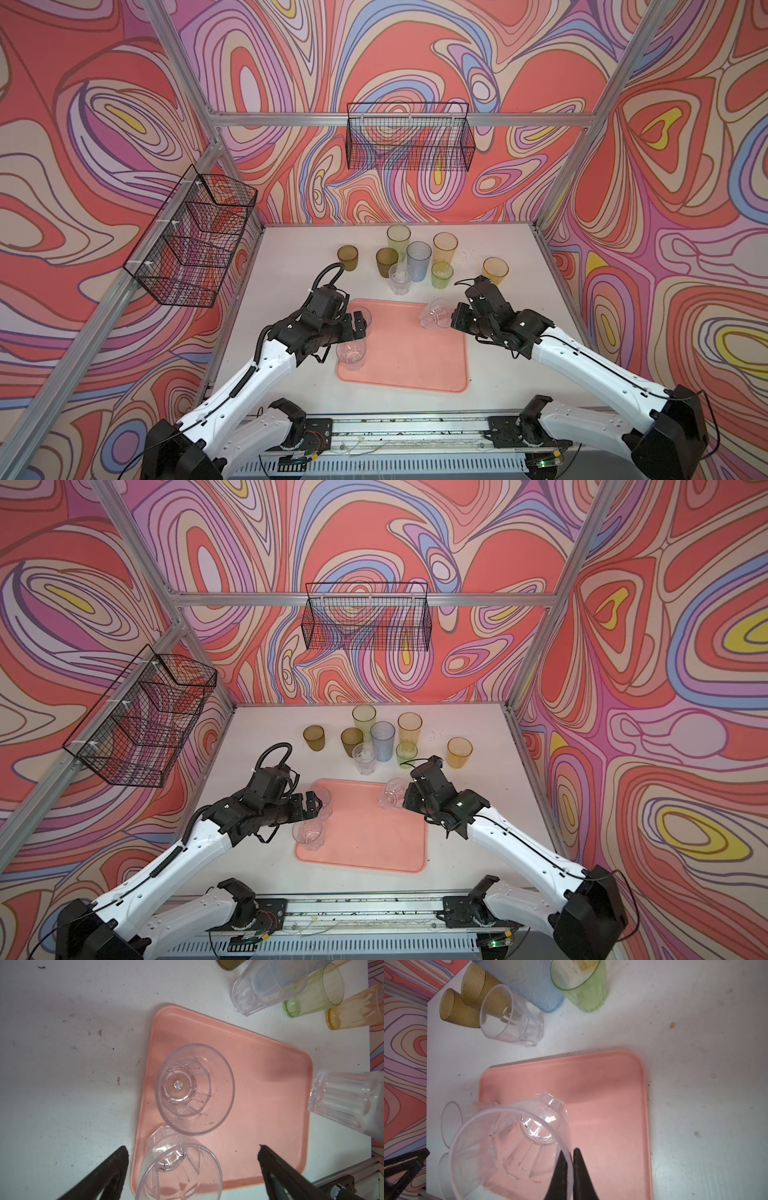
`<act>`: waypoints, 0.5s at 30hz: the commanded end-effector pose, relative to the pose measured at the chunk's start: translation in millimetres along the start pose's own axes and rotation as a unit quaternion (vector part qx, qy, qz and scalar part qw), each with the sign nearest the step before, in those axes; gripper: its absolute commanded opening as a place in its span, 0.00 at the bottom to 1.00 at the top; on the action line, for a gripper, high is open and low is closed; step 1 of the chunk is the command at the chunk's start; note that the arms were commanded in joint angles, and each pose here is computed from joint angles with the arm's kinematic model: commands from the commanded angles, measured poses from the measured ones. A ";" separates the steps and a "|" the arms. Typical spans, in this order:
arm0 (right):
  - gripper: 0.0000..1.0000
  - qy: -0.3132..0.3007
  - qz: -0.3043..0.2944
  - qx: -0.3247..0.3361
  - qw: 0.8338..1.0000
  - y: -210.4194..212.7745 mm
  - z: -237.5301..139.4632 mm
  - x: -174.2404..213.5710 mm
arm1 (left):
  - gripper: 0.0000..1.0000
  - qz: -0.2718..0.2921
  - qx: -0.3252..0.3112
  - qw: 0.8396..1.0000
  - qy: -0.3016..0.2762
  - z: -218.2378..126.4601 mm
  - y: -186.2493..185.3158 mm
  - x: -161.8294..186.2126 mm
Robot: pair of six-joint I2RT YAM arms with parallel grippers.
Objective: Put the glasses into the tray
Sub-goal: 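Carry the clear glass with the right gripper onto the pink tray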
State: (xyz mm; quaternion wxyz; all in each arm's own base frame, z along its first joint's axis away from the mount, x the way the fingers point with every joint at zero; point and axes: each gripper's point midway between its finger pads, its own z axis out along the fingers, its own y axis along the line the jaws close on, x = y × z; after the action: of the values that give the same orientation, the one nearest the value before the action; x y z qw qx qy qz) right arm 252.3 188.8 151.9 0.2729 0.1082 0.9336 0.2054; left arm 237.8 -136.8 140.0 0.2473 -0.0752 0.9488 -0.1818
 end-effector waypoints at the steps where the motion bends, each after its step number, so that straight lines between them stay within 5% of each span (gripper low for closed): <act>1: 0.00 -0.009 -0.004 0.008 1.000 11.6 -5.2 8.9 | 1.00 -0.011 -0.008 1.000 -0.012 -14.5 1.7 -4.4; 11: 0.00 0.015 -0.058 0.004 0.998 62.7 2.0 53.5 | 1.00 -0.012 0.010 1.000 -0.016 -18.4 -2.6 -2.9; 15: 0.00 0.033 -0.072 0.017 0.997 76.0 6.6 72.0 | 1.00 -0.011 -0.027 0.999 -0.012 -14.8 10.7 -1.7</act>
State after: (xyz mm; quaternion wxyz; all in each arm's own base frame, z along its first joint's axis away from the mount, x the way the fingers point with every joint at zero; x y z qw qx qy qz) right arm 202.4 272.8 139.1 0.2425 0.0252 0.9539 0.1752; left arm 233.9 -131.9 151.3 0.2627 -0.0835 0.9430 -0.1866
